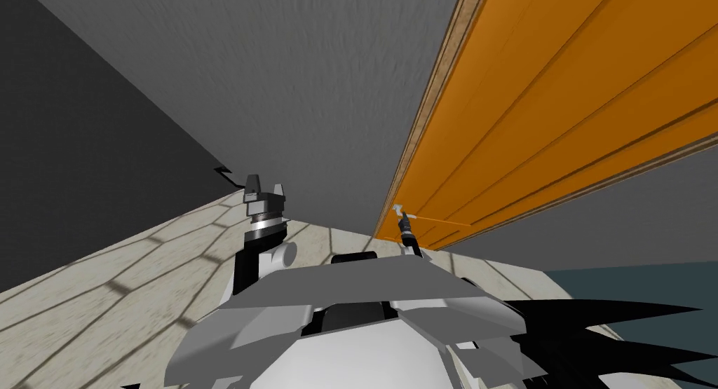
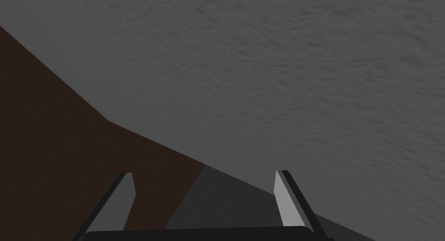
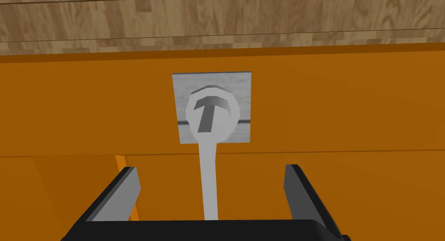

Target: Pull the door open

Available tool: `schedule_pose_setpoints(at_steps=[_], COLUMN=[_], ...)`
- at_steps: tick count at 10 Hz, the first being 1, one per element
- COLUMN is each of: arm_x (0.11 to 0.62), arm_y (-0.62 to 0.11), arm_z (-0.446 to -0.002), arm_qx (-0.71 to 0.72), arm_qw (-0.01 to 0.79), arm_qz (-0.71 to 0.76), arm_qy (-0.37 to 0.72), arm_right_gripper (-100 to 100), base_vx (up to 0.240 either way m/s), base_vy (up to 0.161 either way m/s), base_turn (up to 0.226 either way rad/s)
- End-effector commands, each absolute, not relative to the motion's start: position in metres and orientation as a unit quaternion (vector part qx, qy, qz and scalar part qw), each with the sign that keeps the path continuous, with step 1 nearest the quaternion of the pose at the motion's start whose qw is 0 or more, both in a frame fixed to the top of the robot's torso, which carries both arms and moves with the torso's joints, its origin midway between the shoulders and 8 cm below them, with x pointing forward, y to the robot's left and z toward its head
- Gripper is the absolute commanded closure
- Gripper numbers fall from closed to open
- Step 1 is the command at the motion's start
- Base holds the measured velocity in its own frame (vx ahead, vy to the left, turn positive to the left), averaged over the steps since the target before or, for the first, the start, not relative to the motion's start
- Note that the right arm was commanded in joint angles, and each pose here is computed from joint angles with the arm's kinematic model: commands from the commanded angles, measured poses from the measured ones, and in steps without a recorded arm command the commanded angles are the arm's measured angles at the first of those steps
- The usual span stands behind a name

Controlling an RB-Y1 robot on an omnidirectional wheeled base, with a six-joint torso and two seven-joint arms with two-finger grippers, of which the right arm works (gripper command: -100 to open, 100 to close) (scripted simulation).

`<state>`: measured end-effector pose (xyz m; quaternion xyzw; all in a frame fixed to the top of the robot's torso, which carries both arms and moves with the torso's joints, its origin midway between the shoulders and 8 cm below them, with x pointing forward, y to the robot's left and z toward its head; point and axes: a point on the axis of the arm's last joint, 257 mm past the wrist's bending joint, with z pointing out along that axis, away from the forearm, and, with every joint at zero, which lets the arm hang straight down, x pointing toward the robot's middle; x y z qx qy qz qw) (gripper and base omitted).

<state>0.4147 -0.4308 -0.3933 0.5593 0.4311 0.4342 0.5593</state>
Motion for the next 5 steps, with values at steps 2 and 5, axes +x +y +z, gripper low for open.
schedule_pose_setpoints(at_steps=[2, 5], arm_x=[0.4095, 0.4095], arm_y=[-0.4418, -0.4418], arm_z=[-0.3939, -0.3939], arm_qx=[0.562, 0.562], arm_qw=[0.562, 0.562], arm_qz=[0.43, 0.43], arm_qy=[0.428, 0.428], arm_right_gripper=[-100, 100], base_vx=[0.155, -0.028], base_vy=[-0.031, 0.006], base_turn=[0.066, -0.007])
